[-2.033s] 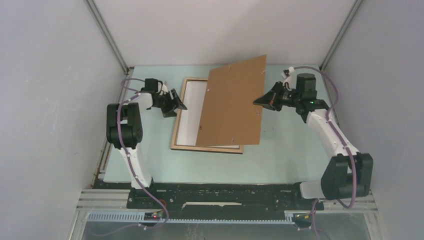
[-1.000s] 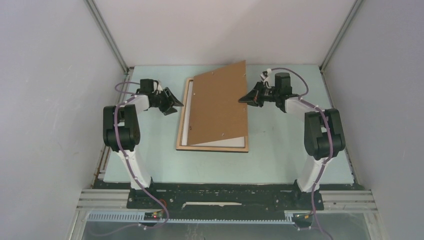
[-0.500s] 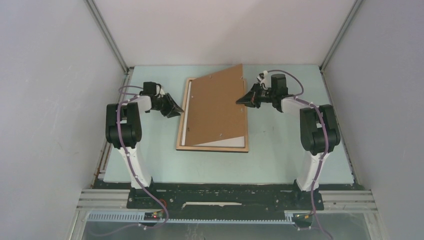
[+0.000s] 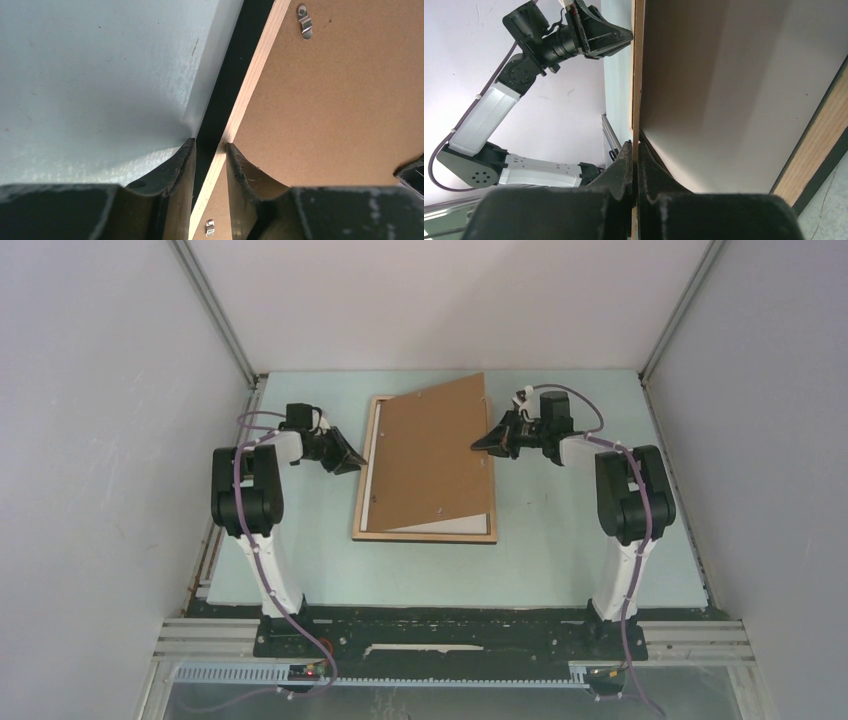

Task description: Put the photo into the frame

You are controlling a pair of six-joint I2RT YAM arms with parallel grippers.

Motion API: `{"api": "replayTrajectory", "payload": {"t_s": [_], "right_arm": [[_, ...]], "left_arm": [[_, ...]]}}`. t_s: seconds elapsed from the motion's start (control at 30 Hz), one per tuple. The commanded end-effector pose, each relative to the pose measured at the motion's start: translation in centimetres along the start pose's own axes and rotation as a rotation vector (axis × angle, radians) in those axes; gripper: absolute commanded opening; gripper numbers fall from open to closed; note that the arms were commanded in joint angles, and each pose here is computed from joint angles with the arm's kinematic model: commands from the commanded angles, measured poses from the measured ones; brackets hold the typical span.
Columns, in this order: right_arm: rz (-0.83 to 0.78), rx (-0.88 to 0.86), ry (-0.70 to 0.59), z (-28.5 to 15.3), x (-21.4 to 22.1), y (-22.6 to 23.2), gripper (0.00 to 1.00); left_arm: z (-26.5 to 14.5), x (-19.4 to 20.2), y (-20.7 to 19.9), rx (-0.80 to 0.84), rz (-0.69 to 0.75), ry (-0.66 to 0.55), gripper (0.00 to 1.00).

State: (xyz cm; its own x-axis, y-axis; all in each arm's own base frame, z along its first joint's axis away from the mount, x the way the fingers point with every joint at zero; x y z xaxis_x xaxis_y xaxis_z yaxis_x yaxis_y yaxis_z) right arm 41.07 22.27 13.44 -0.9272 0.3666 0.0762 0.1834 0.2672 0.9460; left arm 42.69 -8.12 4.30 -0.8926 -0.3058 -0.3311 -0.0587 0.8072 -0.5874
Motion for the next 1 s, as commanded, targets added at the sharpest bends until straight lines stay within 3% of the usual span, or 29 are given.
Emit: {"api": "replayTrajectory", "payload": {"t_s": [0.0, 0.43, 0.97], "right_arm": [[-0.085, -0.09, 0.03, 0.8, -0.1, 3.0, 0.0], [-0.147, -0.134, 0.013, 0.0, 0.7, 5.3, 0.0], [-0.192, -0.123, -0.001, -0.3, 1.2, 4.5, 0.0]], "left_arm": [[0.4, -0.2, -0.7, 0.008, 0.015, 0.015, 0.32], [0.4, -0.3, -0.8, 0.001, 0.022, 0.016, 0.29], [0.4, -0.3, -0.6, -0.012, 0.028, 0.023, 0.27]]}}
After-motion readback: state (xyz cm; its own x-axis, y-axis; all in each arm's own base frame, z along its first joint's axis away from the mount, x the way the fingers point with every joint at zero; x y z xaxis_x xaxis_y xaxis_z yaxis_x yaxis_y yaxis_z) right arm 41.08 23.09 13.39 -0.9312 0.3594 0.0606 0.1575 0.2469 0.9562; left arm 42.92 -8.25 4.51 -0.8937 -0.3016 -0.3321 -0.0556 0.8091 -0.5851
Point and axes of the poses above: each gripper's point midway between its finger pads, its own z axis out along the fingers, its own y axis along the line the jaws close on, x = y × z, the point moved 2 cm from there along -z, back along the fingers, and after that the axes turned 15 degrees about z, right-handed, at the moved point
